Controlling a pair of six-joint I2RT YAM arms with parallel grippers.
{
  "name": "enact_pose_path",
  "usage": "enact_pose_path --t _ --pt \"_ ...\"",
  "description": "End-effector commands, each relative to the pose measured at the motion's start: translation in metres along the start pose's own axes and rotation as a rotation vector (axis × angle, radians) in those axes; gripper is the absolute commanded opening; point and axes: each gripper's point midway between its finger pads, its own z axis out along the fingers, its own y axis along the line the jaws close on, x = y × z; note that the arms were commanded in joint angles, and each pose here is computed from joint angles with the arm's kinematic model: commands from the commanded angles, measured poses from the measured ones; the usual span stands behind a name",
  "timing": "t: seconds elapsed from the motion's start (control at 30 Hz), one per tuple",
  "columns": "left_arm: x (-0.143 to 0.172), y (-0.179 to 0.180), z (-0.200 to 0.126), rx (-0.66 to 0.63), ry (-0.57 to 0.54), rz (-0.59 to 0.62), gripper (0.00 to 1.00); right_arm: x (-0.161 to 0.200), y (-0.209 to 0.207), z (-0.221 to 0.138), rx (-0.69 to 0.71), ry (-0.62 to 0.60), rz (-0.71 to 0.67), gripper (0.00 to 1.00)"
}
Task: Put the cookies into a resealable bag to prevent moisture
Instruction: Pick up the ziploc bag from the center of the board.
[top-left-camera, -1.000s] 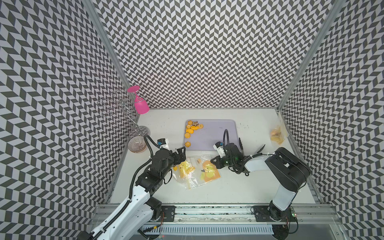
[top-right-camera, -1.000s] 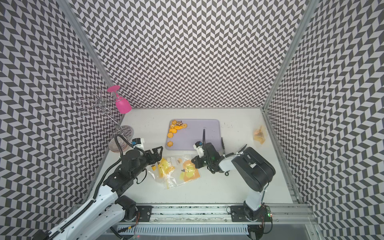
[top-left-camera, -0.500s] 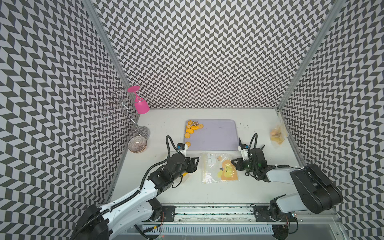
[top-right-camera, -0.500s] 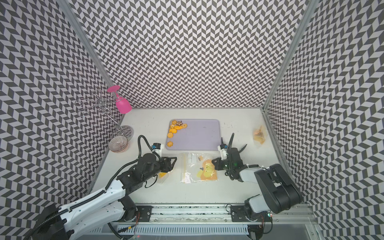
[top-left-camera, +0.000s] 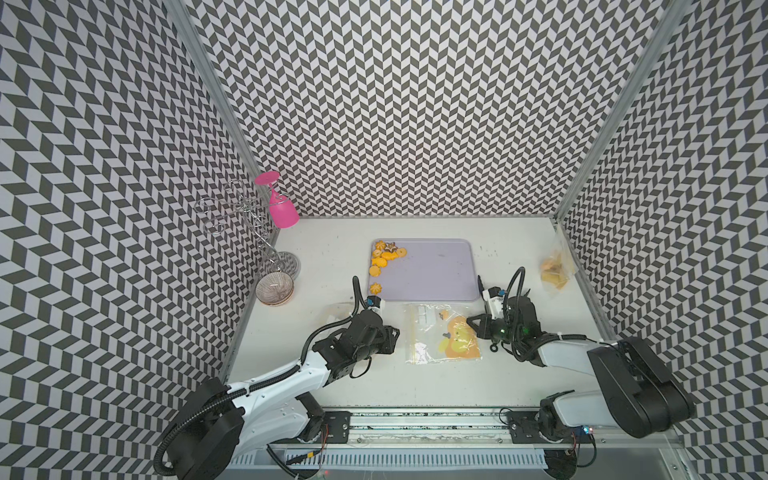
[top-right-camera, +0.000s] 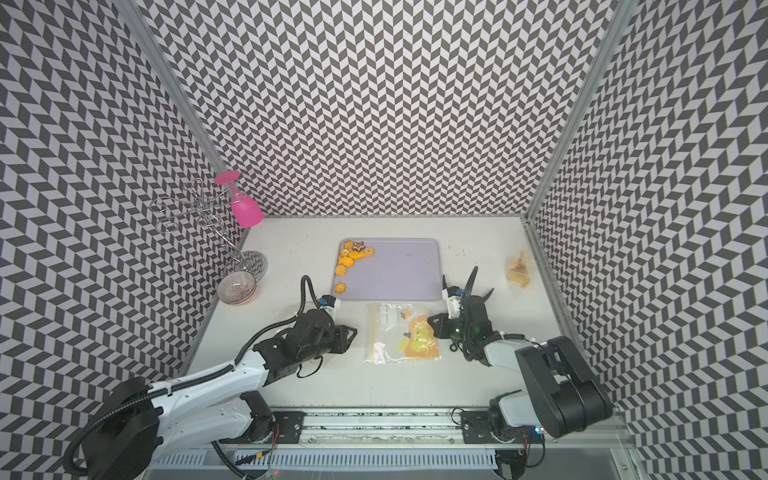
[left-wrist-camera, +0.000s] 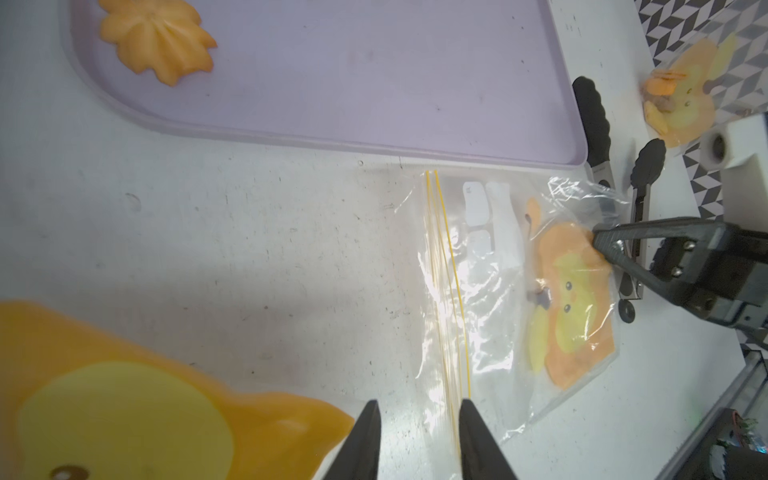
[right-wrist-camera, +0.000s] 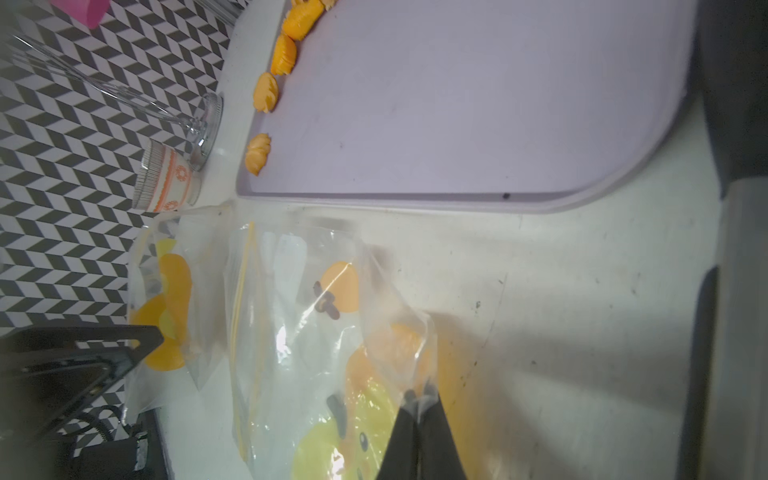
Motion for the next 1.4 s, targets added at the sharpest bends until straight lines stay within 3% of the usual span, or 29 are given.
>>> enact_pose_path --t 0.0,0.17,0.37,0.43,0.7,0.8,1.1,1.37 --pt "-0.018 -0.010 -0.001 0.016 -0.051 -0.007 0.33 -0.024 0.029 -0.017 -0.093 -0.100 -0.081 0.00" --pt "-0.069 -0.011 -0.016 0.123 -0.202 -0.064 0.46 -0.049 0.055 -0.049 -0.095 -0.198 -0.226 0.00" --pt "-0.135 -0.038 -0.061 0.209 -0.443 0.043 0.75 -0.094 0.098 -0.104 -0.078 -0.372 -0.372 0.00" --pt "-0.150 -0.045 -0.073 0.234 -0.504 0.064 0.81 -0.110 0.112 -0.124 -0.063 -0.432 -0.414 0.00" --pt "-0.186 -0.068 -0.114 0.362 -0.699 0.127 0.82 -0.159 0.157 -0.181 0.005 -0.545 -0.560 0.00" --pt "-0.191 -0.078 -0.127 0.389 -0.725 0.179 0.83 -0.173 0.180 -0.198 -0.018 -0.582 -0.638 0.00" --pt "-0.193 -0.103 -0.159 0.501 -0.766 0.312 0.81 -0.195 0.232 -0.211 -0.208 -0.592 -0.707 0.00" --pt "-0.196 -0.119 -0.196 0.568 -0.905 0.443 0.85 -0.197 0.278 -0.233 -0.498 -0.528 -0.754 0.00"
